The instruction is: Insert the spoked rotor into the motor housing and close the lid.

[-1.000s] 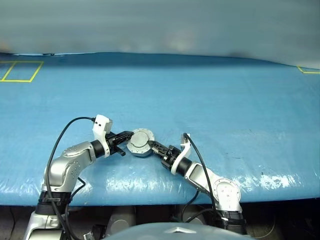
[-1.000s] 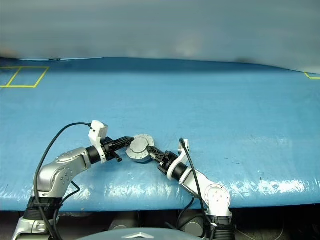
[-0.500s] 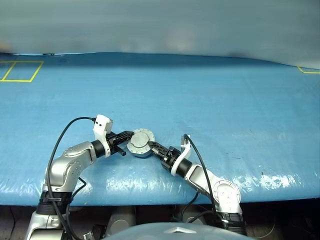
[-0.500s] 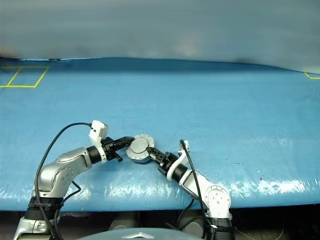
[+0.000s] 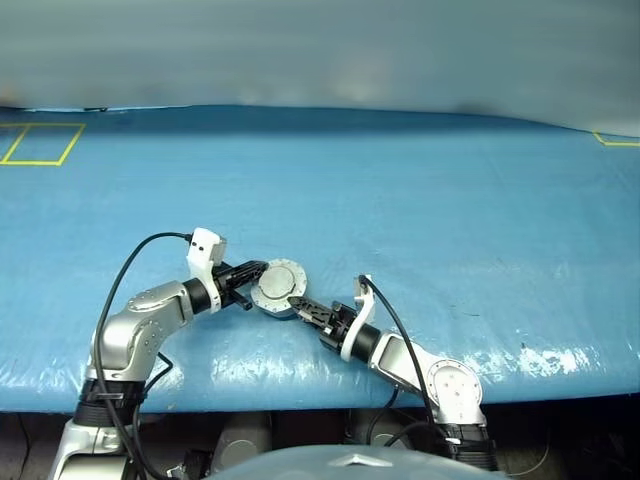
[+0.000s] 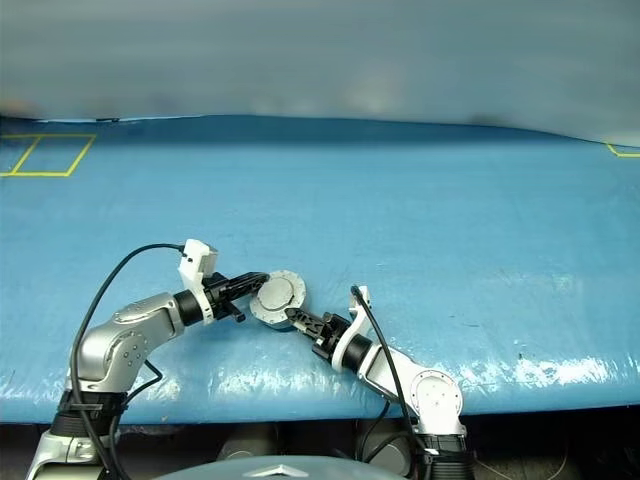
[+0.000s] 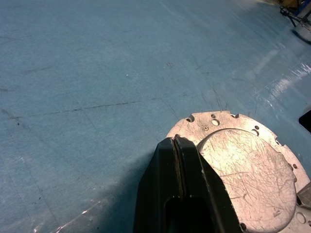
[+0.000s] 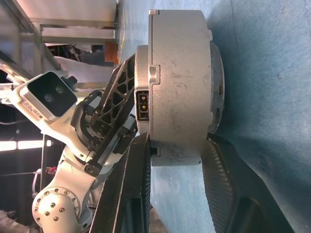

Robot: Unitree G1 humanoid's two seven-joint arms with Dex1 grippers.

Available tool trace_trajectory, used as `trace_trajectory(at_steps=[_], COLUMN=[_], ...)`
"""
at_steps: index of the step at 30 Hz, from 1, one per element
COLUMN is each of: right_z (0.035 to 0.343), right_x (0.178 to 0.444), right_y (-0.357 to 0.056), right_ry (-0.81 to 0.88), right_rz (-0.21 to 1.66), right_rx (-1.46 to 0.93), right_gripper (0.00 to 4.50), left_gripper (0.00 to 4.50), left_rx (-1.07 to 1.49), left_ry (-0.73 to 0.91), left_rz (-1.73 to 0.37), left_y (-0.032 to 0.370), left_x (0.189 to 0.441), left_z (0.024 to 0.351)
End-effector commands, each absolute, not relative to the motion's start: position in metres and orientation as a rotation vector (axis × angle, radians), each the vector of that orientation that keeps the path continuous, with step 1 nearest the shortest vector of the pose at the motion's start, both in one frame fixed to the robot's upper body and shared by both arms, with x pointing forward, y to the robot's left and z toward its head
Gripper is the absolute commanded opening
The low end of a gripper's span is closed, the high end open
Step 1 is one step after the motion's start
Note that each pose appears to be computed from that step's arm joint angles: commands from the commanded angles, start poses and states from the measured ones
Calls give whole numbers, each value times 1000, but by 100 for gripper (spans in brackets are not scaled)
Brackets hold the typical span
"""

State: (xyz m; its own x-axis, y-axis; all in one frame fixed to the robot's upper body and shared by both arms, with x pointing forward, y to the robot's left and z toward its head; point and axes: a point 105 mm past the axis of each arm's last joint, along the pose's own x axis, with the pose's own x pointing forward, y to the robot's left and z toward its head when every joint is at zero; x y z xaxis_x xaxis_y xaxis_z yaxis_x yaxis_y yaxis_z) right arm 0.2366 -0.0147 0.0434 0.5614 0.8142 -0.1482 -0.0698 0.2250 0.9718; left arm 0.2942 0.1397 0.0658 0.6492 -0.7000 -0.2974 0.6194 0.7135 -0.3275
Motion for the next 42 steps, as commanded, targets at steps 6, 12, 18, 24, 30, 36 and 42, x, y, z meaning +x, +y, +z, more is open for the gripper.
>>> trace_trajectory(at_steps=[6, 12, 18, 24, 30, 36, 42], right_z=[46, 47, 55, 77, 101, 122, 144], right_x=[246, 247, 247, 259, 276, 284, 278], right_y=[-12, -14, -15, -26, -39, -42, -26], right_ry=[724, 710, 680, 559, 424, 350, 341], right_rz=[642, 628, 648, 653, 651, 687, 785], right_rx=[1241, 1290, 1302, 1337, 1372, 1379, 1362], right_gripper=[113, 113, 113, 113, 113, 113, 113], left_gripper=[0, 58, 260, 449, 450, 450, 450], left_rx=[-243, -314, -510, -841, -1150, -1395, -1490], left_ry=[415, 353, 256, 122, 92, 118, 205], left_rz=[-798, -781, -698, -560, -480, -455, -512], left_y=[130, 133, 143, 163, 154, 138, 123], left_x=[289, 293, 300, 299, 287, 277, 269], left_z=[68, 83, 104, 124, 116, 109, 106])
